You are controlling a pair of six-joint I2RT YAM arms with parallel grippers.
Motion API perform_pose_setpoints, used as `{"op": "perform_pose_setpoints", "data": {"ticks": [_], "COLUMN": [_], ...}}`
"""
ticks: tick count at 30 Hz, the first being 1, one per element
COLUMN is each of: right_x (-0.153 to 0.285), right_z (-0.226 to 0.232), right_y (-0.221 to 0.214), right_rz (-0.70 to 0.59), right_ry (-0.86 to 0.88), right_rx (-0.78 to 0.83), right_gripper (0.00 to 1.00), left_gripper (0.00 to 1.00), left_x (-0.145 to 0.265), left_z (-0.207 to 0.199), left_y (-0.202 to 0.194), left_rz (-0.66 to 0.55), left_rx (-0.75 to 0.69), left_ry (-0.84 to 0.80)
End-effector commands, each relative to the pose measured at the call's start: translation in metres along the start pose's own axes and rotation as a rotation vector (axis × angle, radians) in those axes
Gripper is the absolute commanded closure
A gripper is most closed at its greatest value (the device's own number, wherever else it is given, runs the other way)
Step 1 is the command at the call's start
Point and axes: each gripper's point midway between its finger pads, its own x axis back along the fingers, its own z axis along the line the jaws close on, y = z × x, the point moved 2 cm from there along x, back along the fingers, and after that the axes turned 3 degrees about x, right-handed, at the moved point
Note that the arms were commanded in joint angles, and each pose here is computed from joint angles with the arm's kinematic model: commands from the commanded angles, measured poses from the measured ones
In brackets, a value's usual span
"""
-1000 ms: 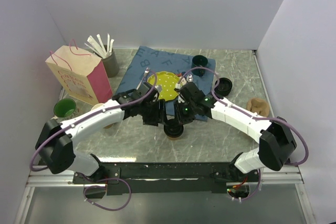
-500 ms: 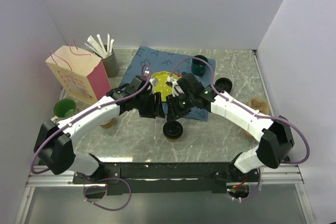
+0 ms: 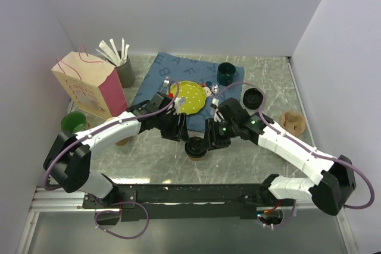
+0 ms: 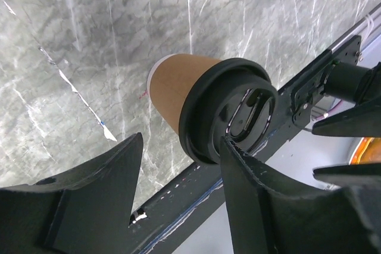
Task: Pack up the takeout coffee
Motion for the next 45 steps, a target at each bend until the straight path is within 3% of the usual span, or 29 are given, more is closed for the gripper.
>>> {"op": "perform_pose_setpoints", "data": {"ticks": [1, 7, 28, 41, 45], "right_x": [-0.005, -0.019, -0.037, -0.059, -0.054], "right_z": [-0.008, -0.022, -0.06, -0.121, -0.118], "right_y": [-0.02, -0.025, -0.009, -0.061, -0.053], "right_rz": [0.023, 0.057, -0.009, 0.04, 0.029], "right_ry": [0.01, -0.026, -0.082, -0.265, -0.274], "right_rx": [-0.136, -0.176, -0.267, -0.39, -0.378], "right_gripper": [0.53, 0.55, 0.61, 0.69, 0.7], "left_gripper": [0.4, 0.42, 0.44, 0.45, 0.45], "left_x": [-0.009, -0.016, -0.025, -0.038, -0.039], "left_z": [-0.001, 0.009, 0.019, 0.046, 0.047], "left_y": [-0.001, -0.004, -0.02, -0.042, -0.043], "left_rz": [0.003, 0.014, 0.033, 0.091, 0.085], "left_rx": [-0.039, -0.024, 0.03, 0.098, 0.104], "left_ry": [-0.045, -0.014, 0.024, 0.113, 0.113]}}
